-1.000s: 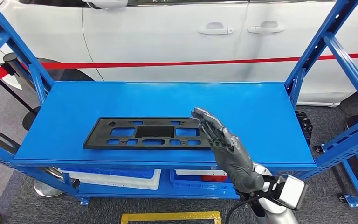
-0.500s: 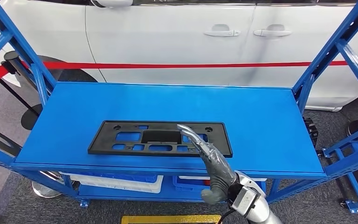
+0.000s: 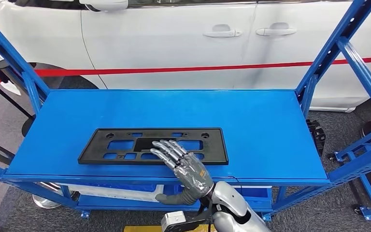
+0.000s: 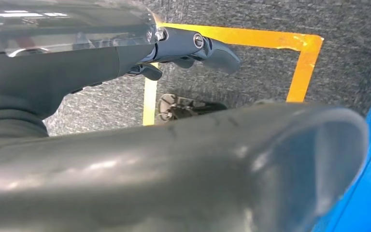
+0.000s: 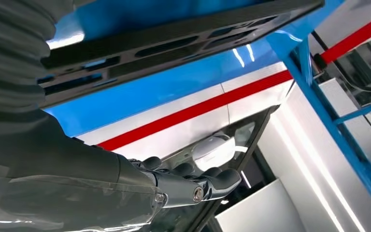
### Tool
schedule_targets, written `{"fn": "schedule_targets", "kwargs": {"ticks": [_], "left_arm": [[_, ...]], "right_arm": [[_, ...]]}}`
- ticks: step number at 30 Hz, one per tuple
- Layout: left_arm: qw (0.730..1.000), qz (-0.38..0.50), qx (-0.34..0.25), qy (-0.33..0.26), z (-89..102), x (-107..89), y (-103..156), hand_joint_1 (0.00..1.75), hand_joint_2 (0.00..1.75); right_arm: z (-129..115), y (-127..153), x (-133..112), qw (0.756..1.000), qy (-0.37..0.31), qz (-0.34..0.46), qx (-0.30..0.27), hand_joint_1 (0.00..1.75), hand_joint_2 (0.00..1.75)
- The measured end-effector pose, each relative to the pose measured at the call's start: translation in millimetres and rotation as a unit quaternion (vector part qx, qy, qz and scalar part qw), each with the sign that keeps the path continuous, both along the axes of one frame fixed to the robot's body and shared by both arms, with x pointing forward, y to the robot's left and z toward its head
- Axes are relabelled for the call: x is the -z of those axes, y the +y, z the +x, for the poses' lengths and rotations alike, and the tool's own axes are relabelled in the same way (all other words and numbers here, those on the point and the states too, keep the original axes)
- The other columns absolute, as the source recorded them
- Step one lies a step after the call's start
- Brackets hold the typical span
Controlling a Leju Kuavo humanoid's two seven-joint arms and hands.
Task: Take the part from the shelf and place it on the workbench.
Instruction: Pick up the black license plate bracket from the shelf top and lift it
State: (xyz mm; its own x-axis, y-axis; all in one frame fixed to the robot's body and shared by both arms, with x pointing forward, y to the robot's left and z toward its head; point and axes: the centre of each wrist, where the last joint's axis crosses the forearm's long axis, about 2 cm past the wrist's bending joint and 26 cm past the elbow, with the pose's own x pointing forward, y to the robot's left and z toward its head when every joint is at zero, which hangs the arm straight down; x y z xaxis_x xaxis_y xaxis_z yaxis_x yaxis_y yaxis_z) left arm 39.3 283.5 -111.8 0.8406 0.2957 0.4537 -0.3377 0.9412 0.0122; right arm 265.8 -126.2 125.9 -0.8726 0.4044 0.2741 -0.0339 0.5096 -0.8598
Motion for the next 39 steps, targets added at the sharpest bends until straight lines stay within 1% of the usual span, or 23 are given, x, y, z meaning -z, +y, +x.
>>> {"fn": "schedule_targets", "kwargs": {"ticks": [7,13,19,22,25,29,34,39], "left_arm": [[1.000,0.002,0.005,0.003,-0.1,0.0,1.6,0.00,0.00],[1.000,0.000,0.017,0.021,-0.9,0.1,1.6,0.00,0.00],[0.997,0.008,0.035,0.073,-1.8,0.2,3.2,0.00,0.00],[0.995,0.012,0.039,0.088,-2.4,0.2,5.8,0.00,0.00],[0.995,0.014,0.041,0.093,-3.3,0.3,7.2,0.00,0.00],[0.994,0.017,0.043,0.097,-6.0,0.6,10.0,0.00,0.00],[0.994,0.020,0.046,0.093,-3.4,0.3,11.4,0.00,0.00],[0.994,0.022,0.054,0.093,-3.2,0.3,11.2,0.00,0.00]], "right_arm": [[0.4,20.8,1.8,0.997,-0.039,-0.058,0.021,0.00,1.75],[0.9,36.1,7.0,0.995,-0.038,-0.089,0.022,0.00,1.75],[8.5,65.9,-6.2,0.992,-0.055,-0.109,0.022,0.00,1.75],[9.9,78.4,-10.7,0.992,-0.056,-0.115,0.015,0.00,1.75],[10.9,87.2,-14.0,0.991,-0.057,-0.119,0.008,0.00,1.75],[9.6,94.8,-11.8,0.990,-0.051,-0.132,-0.002,0.00,1.75],[11.3,112.7,-22.1,0.988,-0.066,-0.138,-0.013,0.00,1.75],[16.1,122.4,-25.2,0.986,-0.070,-0.150,-0.004,0.00,1.75]]}}
